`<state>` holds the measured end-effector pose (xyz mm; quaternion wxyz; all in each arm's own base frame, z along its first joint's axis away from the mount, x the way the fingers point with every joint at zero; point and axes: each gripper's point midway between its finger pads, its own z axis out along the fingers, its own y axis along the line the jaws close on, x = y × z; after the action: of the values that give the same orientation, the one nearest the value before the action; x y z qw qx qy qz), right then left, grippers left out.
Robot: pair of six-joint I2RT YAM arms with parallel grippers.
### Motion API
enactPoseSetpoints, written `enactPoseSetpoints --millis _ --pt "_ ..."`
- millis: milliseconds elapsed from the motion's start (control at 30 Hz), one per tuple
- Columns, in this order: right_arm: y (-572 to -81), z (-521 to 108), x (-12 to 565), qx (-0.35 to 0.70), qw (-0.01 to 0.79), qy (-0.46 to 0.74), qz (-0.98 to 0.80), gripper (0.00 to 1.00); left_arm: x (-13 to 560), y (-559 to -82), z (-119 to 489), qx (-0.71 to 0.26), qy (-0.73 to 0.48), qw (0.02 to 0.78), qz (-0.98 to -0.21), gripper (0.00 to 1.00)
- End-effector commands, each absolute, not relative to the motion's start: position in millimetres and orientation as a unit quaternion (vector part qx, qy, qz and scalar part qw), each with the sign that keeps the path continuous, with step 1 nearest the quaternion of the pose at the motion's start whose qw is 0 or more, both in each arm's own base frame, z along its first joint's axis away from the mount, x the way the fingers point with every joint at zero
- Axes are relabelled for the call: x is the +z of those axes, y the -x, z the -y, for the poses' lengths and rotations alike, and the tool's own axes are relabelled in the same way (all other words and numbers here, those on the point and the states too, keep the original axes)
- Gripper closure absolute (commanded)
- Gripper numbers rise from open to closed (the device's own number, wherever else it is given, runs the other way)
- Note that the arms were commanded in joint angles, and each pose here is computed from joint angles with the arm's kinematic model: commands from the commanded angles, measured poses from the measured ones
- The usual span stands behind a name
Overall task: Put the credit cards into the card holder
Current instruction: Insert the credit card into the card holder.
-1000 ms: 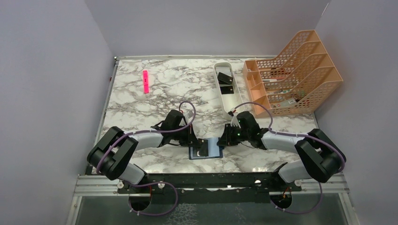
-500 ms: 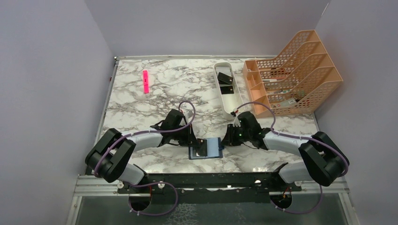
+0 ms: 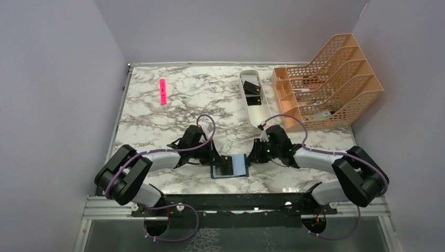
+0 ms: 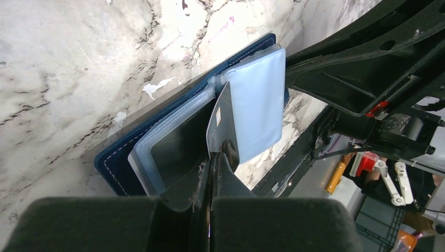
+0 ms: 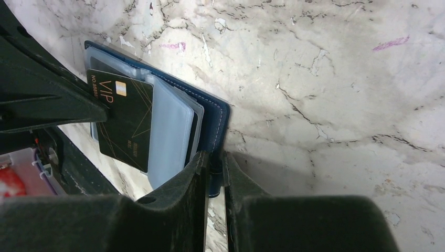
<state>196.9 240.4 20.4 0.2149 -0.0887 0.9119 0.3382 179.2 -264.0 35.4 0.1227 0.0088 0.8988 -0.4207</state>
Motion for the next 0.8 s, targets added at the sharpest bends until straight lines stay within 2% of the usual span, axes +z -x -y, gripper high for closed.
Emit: enactPoseSetpoints --millis 0,600,767 --pt "-184 -236 6 0.335 0.190 0.087 -0.919 0.81 31 -176 267 -0.432 -0.002 0.122 -0.894 1.00" --pt "-181 -237 3 0.339 0.186 0.088 -0.918 0.83 40 -175 278 -0.457 -0.045 0.138 -0.877 1.00" --pt "-181 -236 3 0.338 0.188 0.087 -0.918 0.83 26 -171 271 -0.434 0.001 0.109 -0.894 1.00"
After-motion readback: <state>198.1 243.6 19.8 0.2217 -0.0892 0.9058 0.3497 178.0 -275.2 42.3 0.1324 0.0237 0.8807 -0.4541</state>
